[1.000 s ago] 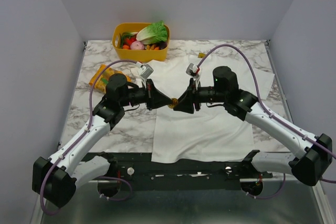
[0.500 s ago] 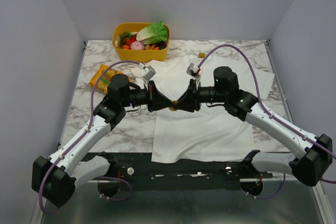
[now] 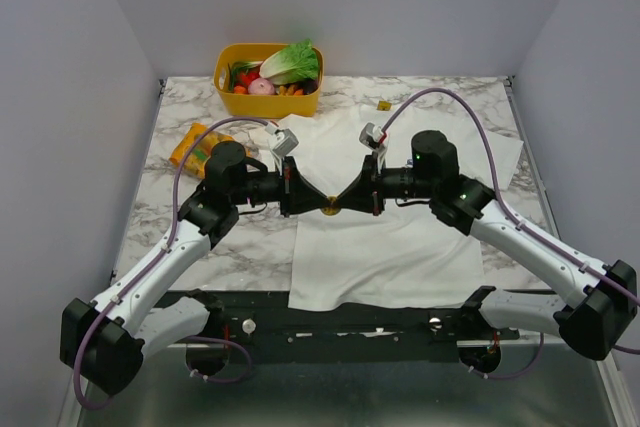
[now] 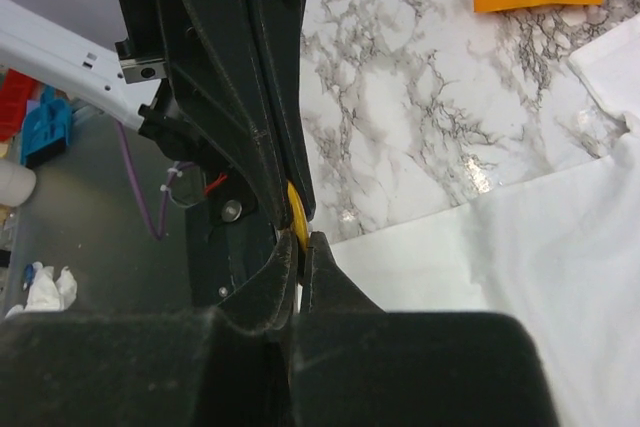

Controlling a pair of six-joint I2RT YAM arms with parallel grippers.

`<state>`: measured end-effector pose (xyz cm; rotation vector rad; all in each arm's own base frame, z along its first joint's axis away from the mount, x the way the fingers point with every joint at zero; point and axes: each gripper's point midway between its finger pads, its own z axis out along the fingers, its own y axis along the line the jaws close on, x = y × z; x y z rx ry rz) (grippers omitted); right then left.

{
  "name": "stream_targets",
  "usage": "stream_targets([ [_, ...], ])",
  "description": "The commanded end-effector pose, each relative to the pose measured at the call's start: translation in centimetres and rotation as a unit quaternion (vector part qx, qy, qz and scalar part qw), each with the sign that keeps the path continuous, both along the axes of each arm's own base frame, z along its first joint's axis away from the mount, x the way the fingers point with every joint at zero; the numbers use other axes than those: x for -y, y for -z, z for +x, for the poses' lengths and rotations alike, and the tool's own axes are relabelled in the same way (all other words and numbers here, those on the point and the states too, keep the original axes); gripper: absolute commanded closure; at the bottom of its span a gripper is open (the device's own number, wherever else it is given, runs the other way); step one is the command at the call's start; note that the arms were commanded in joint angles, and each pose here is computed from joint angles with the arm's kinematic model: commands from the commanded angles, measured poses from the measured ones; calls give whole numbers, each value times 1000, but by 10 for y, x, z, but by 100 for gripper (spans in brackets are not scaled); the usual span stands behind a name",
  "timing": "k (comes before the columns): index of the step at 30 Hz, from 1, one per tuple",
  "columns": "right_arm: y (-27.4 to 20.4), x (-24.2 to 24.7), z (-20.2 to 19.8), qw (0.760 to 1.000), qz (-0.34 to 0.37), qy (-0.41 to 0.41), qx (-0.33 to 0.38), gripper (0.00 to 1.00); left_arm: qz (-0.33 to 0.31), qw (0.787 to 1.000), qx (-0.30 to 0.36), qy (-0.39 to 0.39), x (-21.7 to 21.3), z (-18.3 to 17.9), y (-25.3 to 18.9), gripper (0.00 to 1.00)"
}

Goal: Pin the brooch onto the clothing

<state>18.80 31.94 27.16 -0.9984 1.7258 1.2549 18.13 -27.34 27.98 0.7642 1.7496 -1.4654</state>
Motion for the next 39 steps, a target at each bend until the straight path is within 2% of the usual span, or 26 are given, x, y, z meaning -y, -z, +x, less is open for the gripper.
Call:
stream_targets([
  [1, -8, -2, -5, 1000, 19, -13, 19, 99, 0, 1000, 5, 6, 0, -5, -7, 99],
  [3, -8, 1, 3, 1000, 16, 14, 19, 100, 3, 999, 23, -29, -3, 5, -16, 69],
  [4, -7, 2, 6, 999, 12, 27, 13, 99, 24, 998, 8, -58, -8, 11, -8, 49],
  [5, -6, 4, 10, 999, 7, 42, 8, 100, 35, 996, 21, -82, -11, 16, -10, 16],
  [6, -4, 8, 21, 997, 0, 74, 6, 100, 37, 992, 36, -113, -17, 21, -20, 9],
  [7, -6, 11, 25, 996, -6, 92, -8, 100, 65, 979, 34, -191, -30, 41, -13, 5],
  [8, -5, 12, 30, 994, -11, 109, -16, 100, 74, 973, 44, -214, -34, 45, -14, 1],
  [10, 1, 19, 45, 985, -29, 167, -45, 100, 89, 955, 57, -277, -44, 54, -17, 1],
  [12, -6, 24, 58, 975, -34, 212, -58, 100, 104, 950, 74, -286, -38, 47, -14, 1],
  [13, 1, 26, 59, 969, -44, 227, -85, 100, 120, 945, 77, -295, -37, 46, -9, 1],
  [14, -7, 25, 62, 967, -40, 236, -90, 100, 143, 925, 88, -341, -45, 56, -6, 1],
  [15, -7, 26, 64, 963, -42, 247, -99, 100, 162, 919, 99, -345, -39, 56, -4, 1],
  [16, -6, 26, 64, 959, -44, 255, -118, 100, 185, 915, 107, -341, -31, 47, 2, 1],
  [18, -11, 26, 67, 954, -41, 267, -128, 100, 221, 892, 128, -372, -27, 53, 5, 2],
  [20, -12, 26, 68, 950, -40, 276, -142, 99, 243, 885, 147, -369, -15, 46, 9, 3],
  [21, -13, 27, 69, 948, -40, 281, -144, 99, 260, 866, 156, -398, -17, 53, 9, 4],
  [25, -16, 28, 68, 945, -39, 286, -154, 99, 282, 839, 178, -430, -7, 57, 6, 11],
  [26, -15, 28, 68, 944, -40, 287, -155, 99, 287, 834, 188, -431, -3, 55, 5, 16],
  [29, -12, 31, 68, 942, -44, 294, -158, 100, 314, 804, 205, -461, -5, 60, 2, 18],
  [31, -9, 32, 69, 940, -48, 298, -162, 99, 323, 795, 215, -467, -3, 61, 0, 18],
  [34, -8, 31, 68, 940, -50, 296, -165, 100, 320, 796, 226, -462, 5, 61, -2, 19],
  [36, -7, 31, 68, 940, -50, 295, -166, 100, 318, 800, 228, -455, 9, 60, -1, 24],
  [39, -9, 31, 67, 940, -47, 293, -166, 100, 316, 801, 233, -451, 13, 61, -1, 37],
])
